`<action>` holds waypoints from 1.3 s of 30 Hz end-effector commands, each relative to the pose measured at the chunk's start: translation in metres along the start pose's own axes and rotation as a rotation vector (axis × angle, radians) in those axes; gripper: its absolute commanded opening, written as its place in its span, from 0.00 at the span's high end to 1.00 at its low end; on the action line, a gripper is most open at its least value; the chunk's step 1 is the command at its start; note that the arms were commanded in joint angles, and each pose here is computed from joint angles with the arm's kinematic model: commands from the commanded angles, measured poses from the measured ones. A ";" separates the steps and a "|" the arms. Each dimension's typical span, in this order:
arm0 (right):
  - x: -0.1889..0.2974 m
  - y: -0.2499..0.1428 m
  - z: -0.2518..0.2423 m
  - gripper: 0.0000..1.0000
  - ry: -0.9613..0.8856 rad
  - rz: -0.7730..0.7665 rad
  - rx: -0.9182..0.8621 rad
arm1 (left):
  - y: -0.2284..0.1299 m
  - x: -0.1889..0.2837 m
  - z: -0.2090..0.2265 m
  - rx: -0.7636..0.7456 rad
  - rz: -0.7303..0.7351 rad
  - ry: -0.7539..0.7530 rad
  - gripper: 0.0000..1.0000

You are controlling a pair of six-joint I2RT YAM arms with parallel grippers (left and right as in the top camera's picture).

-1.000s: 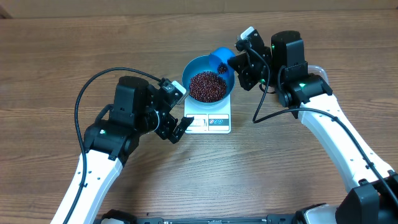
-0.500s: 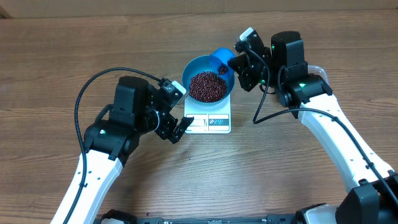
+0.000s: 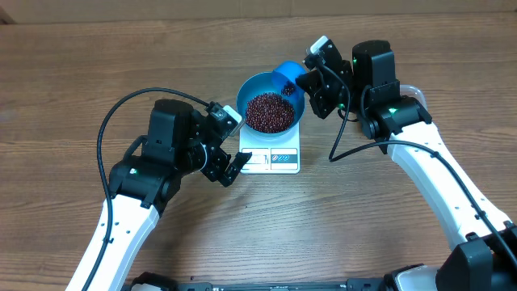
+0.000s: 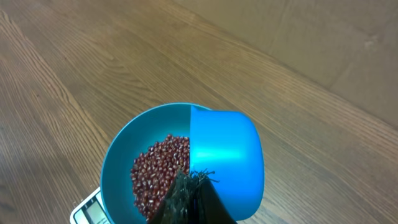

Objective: Scoop item into bowl and weigh 150g on scale
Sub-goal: 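Hold the blue scoop tilted over the bowl, trickling beans in, then tilt the scoop further to drop the last beans into the bowl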

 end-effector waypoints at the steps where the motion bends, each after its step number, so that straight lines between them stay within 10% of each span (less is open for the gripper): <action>1: 0.002 0.010 0.002 0.96 0.004 -0.031 0.035 | 0.007 0.005 0.003 0.009 -0.027 0.002 0.00; 39: 0.002 0.008 0.002 0.96 0.005 -0.017 0.027 | 0.007 0.005 0.003 0.009 -0.027 0.002 0.00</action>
Point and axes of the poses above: each gripper's point midway between its finger pads, its own x axis back along the fingers, its own z axis along the line the jaws close on, y = z × x, the point moved 10 cm from there along x, back along the fingers, and after that the axes turned 11 degrees about -x, right-handed, at the moved point
